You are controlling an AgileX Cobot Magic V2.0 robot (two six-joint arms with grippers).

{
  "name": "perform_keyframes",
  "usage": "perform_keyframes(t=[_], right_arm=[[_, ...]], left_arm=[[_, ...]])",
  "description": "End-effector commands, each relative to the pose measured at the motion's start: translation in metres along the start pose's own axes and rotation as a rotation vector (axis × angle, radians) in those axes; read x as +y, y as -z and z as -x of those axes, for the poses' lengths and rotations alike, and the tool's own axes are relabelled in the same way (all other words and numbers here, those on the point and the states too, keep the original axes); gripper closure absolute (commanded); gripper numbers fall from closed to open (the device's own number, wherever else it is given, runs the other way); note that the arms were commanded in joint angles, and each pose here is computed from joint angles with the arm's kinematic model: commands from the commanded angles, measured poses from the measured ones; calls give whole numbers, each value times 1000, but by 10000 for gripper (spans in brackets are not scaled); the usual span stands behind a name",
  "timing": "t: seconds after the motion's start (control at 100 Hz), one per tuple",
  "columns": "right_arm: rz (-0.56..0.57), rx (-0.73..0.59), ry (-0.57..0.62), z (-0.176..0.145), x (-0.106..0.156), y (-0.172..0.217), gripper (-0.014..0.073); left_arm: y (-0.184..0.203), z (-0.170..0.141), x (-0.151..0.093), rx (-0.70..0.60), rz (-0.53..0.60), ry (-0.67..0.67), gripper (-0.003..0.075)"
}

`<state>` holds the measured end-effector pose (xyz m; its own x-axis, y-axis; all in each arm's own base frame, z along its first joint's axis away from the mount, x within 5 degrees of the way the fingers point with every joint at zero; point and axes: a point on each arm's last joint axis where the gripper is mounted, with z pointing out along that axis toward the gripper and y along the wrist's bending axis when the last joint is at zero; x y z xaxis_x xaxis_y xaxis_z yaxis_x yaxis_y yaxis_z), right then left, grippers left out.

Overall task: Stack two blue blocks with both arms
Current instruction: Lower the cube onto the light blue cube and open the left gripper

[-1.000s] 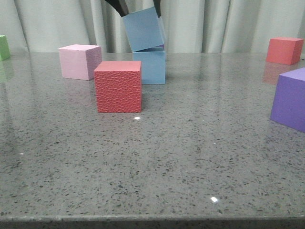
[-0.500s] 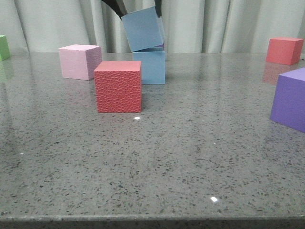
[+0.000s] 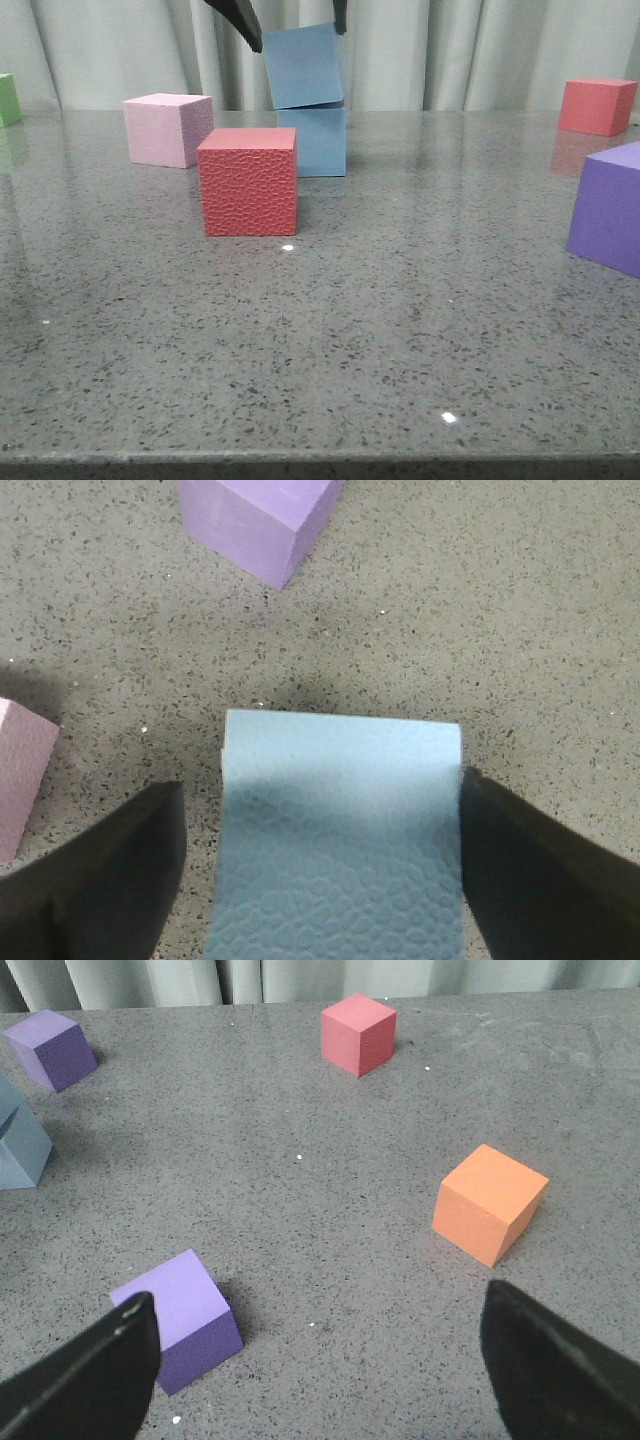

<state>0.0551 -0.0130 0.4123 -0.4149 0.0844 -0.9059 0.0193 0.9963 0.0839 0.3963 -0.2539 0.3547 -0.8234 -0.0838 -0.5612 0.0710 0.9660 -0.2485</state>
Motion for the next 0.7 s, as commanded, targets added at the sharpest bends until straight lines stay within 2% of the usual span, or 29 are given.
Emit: perform_keyframes(t=[0.0,0.48,0.58,0.69], right_arm=[[-3,-77,30,10,0,2,-50],[-2,-82,29,10,0,3,-50],[6,-99,25,11,-1,5,-50],[-3,-132,24,10,-6,12,-50]], left_arm=[[47,14,-7,-134,-88,1,180],[75,24,-12,-190,-144,8,181],[76,21,-14,-173,-134,-24,183],[78,18,-14,-186,-54,-71,184]])
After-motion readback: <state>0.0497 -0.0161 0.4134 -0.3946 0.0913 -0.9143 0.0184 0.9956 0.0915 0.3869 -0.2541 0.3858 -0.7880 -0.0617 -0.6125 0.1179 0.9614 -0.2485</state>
